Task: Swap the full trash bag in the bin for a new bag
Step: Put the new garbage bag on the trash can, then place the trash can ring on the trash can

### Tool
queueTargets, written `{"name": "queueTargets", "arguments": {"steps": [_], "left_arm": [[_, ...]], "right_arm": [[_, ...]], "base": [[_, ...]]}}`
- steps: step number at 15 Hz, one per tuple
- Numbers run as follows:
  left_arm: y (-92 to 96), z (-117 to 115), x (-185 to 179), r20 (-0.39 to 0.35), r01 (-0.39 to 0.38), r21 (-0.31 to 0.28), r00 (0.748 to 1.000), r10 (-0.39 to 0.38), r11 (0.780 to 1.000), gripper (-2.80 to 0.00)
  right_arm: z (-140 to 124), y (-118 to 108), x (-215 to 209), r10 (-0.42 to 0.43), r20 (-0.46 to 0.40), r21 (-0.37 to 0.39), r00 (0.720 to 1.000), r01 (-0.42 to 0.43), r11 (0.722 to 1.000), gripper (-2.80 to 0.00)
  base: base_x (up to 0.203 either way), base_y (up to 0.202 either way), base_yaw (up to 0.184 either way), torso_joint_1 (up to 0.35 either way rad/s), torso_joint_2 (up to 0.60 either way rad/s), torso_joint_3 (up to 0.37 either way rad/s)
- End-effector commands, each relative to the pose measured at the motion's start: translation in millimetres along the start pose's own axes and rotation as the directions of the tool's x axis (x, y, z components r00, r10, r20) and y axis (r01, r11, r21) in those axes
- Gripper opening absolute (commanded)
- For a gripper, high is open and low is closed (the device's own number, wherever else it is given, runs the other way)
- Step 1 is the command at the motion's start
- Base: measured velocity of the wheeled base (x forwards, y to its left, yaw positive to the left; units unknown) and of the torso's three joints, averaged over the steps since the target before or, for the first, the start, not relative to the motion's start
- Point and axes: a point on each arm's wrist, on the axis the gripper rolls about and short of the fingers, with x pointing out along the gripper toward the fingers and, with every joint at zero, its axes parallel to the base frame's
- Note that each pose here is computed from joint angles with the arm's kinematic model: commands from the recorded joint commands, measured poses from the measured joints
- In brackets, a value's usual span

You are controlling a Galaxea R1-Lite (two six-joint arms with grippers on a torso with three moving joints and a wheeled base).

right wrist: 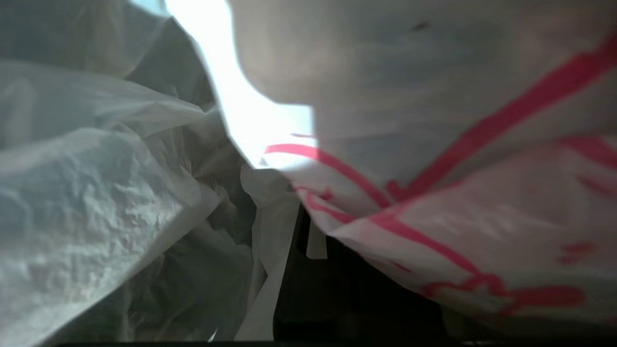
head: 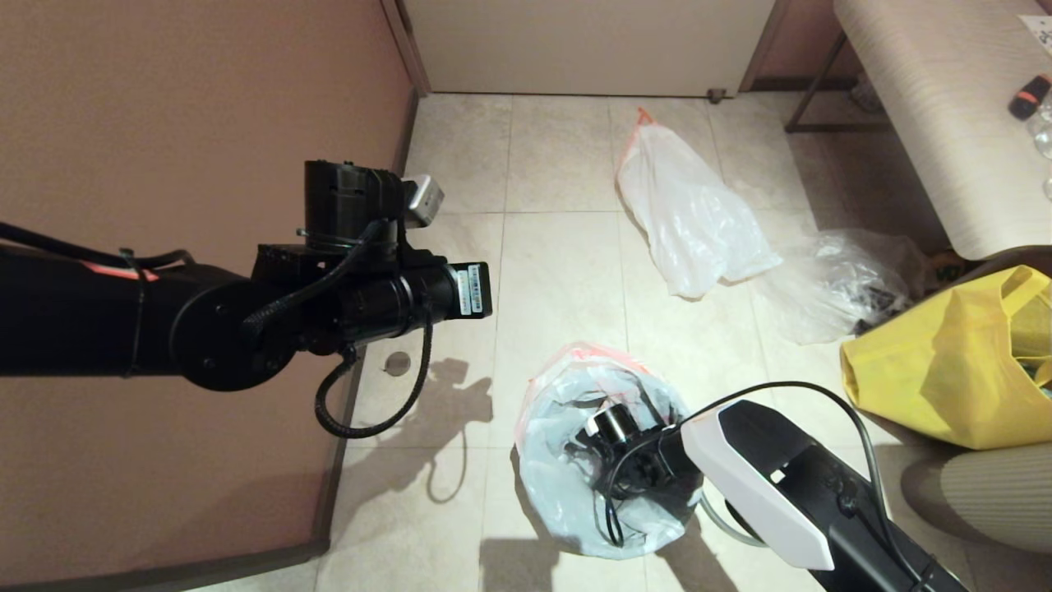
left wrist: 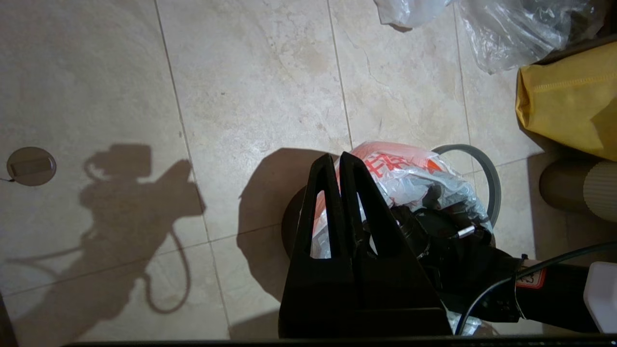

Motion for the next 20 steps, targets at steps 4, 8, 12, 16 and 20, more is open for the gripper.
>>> {"name": "queueTargets", "arguments": {"steps": [4, 8, 12, 16, 20], "left_arm": [[-1.0, -2.0, 0.0, 0.007, 0.01, 0.007, 1.0, -0.01, 1.0, -2.8], [-15.4, -5.3, -3.5, -0.009, 0.044, 0.022, 0.999, -0.044, 0.999, -2.8], [-27.3, -10.0, -12.1, -0.053, 0.052, 0.06, 0.997, -0.049, 0.997, -2.8], [-23.5, -11.6, -9.5, -0.058, 0.034, 0.06, 0.998, -0.031, 0.998, -2.8], [-18.3, -6.7, -19.0, -0.039, 0.02, 0.078, 0.999, -0.017, 0.997, -2.8]], "right_arm": [[10.7, -3.0, -13.5, 0.022, 0.029, -0.011, 0.999, -0.022, 1.0, -2.8], [48.0, 5.0, -116.9, 0.118, 0.044, 0.093, 0.992, -0.121, 0.988, -2.8], [34.4, 20.2, -246.1, 0.216, 0.056, 0.227, 0.975, -0.223, 0.948, -2.8], [-22.1, 2.3, -343.1, 0.186, 0.088, 0.387, 0.979, -0.206, 0.899, -2.8], [-72.5, -60.3, -351.5, 0.047, 0.016, 0.662, 0.999, -0.046, 0.748, -2.8]], "base": [[0.0, 0.0, 0.0, 0.0, 0.0, 0.0], [0.0, 0.0, 0.0, 0.0, 0.0, 0.0], [0.0, 0.0, 0.0, 0.0, 0.0, 0.0], [0.0, 0.0, 0.0, 0.0, 0.0, 0.0], [0.0, 0.0, 0.0, 0.0, 0.0, 0.0]]}}
